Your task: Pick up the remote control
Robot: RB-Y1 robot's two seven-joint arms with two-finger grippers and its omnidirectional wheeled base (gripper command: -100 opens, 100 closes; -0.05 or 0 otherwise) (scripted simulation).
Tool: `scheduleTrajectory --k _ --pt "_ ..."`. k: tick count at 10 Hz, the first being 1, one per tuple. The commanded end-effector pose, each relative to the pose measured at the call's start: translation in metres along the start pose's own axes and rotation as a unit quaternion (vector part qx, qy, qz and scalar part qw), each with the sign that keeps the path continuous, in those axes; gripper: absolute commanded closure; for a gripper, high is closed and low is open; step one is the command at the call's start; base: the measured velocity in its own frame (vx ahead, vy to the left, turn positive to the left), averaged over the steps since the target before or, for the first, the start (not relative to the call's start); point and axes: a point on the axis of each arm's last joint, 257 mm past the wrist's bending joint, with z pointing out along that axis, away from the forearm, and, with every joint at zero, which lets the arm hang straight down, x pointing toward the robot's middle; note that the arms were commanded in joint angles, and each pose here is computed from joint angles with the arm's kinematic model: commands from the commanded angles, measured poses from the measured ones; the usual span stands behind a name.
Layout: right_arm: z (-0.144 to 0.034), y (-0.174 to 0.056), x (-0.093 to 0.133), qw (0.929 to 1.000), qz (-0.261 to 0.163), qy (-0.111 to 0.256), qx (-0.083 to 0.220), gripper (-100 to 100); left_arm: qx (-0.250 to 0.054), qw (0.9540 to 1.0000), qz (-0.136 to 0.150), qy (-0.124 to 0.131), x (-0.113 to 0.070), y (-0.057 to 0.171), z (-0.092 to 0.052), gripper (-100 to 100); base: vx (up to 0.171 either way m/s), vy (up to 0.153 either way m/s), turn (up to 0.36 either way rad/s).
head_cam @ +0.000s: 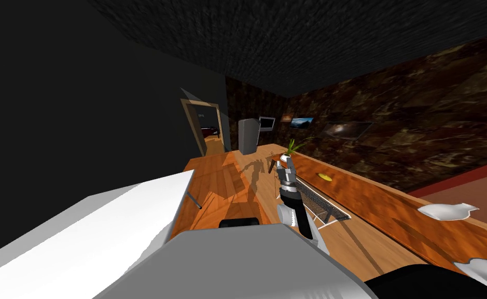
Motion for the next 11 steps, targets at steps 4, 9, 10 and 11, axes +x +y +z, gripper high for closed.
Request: scheduleTrajectory --k 4,9,10,11 --pt "0.0 0.0 0.0 1.0 0.0 0.0 0.0 0 0.003 1.0 0.0 0.0 0.0 -0.002 0.001 100 -0.001 -0.002 0.002" --pt "0.0 0.0 0.0 1.0 0.0 0.0 0.0 0 0.0 0.9997 0.023 0.0 -0.004 0.009 -0.016 100 0.048 -0.003 0.097" --pt "0.0 0.0 0.0 1.0 0.0 0.0 0.0 0 0.0 0.9997 0.023 0.0 -0.004 0.009 -0.016 100 0.1 -0.013 0.067" --pt "0.0 0.0 0.0 1.0 0.0 0.0 0.0 0 0.0 0.9994 0.035 -0.001 -0.007 0.014 -0.024 100 0.094 0.0 0.102"
